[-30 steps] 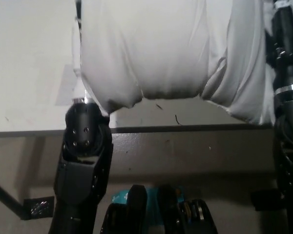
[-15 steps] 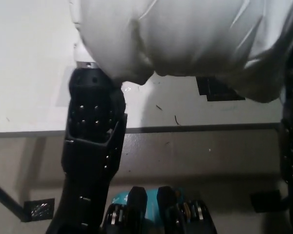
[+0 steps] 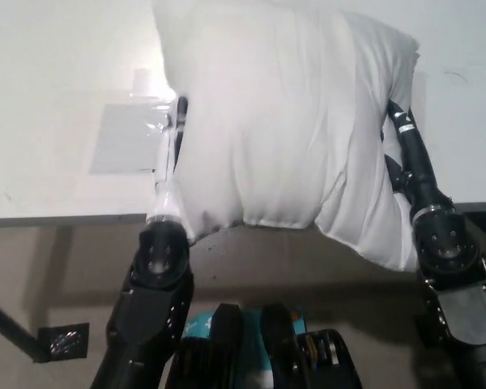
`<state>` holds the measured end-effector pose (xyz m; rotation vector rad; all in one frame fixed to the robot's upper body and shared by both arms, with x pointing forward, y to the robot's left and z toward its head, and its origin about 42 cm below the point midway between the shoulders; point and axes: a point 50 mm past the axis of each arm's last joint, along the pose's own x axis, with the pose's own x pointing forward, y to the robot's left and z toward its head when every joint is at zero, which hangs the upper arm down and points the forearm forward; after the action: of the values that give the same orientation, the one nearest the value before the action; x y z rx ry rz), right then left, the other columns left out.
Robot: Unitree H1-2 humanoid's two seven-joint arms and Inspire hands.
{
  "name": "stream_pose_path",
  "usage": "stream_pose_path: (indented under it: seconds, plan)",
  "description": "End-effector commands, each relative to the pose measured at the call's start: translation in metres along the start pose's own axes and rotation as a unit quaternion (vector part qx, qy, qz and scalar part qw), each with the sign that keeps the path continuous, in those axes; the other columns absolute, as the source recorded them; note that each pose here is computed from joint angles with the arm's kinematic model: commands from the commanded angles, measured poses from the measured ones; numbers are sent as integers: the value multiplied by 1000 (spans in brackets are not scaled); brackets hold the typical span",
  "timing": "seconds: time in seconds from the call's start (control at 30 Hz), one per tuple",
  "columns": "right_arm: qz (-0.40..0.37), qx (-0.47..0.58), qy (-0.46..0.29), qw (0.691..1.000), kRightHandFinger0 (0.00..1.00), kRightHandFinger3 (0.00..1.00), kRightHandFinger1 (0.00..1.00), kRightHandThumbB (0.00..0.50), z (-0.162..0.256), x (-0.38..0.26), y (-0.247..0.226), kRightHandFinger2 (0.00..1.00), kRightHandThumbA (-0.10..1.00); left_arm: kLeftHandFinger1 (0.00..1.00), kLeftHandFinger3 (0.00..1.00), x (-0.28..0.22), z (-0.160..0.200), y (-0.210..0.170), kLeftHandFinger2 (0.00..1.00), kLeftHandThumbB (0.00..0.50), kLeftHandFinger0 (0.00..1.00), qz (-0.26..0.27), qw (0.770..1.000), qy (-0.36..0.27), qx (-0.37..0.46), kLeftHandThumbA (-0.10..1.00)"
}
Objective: The robot uses both hands to lift the pillow and then drops it on the table
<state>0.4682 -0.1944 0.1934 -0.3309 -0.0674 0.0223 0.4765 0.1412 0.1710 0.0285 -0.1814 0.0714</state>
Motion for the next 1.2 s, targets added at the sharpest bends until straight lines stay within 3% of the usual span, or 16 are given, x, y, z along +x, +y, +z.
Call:
stream_pose_path:
  seconds: [0.0,0.07,0.1,0.17,0.4,0.57,0.6,0.67,0.7,0.8,0.93,1.0,1.07,1.17]
  plan:
    - [53,5,-84,995,1000,1000,1000,245,21,6,17,1000,1000,1000,1000,12,28,-15,1000,244,1000,-38,995,-90,-14,1000]
    - [53,0,-87,995,1000,1000,1000,245,21,8,16,1000,1000,1000,1000,13,26,-13,1000,243,1000,-36,995,-89,-15,1000]
    - [61,-31,-87,994,1000,1000,1000,309,25,8,14,1000,1000,1000,1000,12,25,-11,1000,237,1000,-35,995,-92,-13,1000]
    - [70,-67,-84,992,1000,1000,1000,347,31,7,14,1000,1000,1000,1000,11,24,-10,1000,262,1000,-37,995,-87,5,1000]
    - [52,-147,-121,980,1000,1000,1000,326,74,11,-12,1000,1000,1000,1000,17,37,-7,1000,236,1000,-39,993,-101,47,1000]
    - [13,-194,-154,969,1000,1000,1000,347,92,-8,-56,1000,1000,1000,1000,20,62,31,1000,143,1000,-31,982,-161,89,1000]
    - [-12,-209,-154,966,1000,1000,1000,342,93,-23,-82,1000,1000,1000,1000,16,77,58,1000,115,1000,-23,976,-191,107,1000]
    - [-18,-217,-155,964,1000,1000,1000,337,90,-29,-99,1000,1000,1000,1000,11,87,74,1000,90,1000,-15,966,-217,137,1000]
    - [-21,-222,-149,964,1000,1000,1000,324,89,-33,-106,1000,1000,1000,1000,8,91,83,1000,109,1000,-14,961,-223,161,1000]
    - [-22,-243,-136,960,1000,1000,1000,323,80,-55,-122,1000,1000,1000,1000,-8,107,112,1000,100,1000,-2,943,-252,217,1000]
    - [-34,-260,-154,953,1000,1000,1000,308,72,-82,-134,1000,1000,1000,1000,-38,115,132,1000,171,1000,28,936,-278,214,1000]
    - [-38,-268,-157,950,1000,1000,1000,305,72,-94,-139,1000,1000,1000,1000,-50,113,137,1000,170,1000,33,936,-287,201,1000]
    - [-55,-284,-170,942,1000,1000,1000,286,72,-122,-145,1000,1000,1000,1000,-74,109,147,1000,113,1000,47,924,-325,195,1000]
    - [-75,-268,-194,941,1000,1000,1000,295,61,-164,-146,1000,1000,1000,1000,-116,90,152,1000,150,1000,53,936,-315,147,1000]
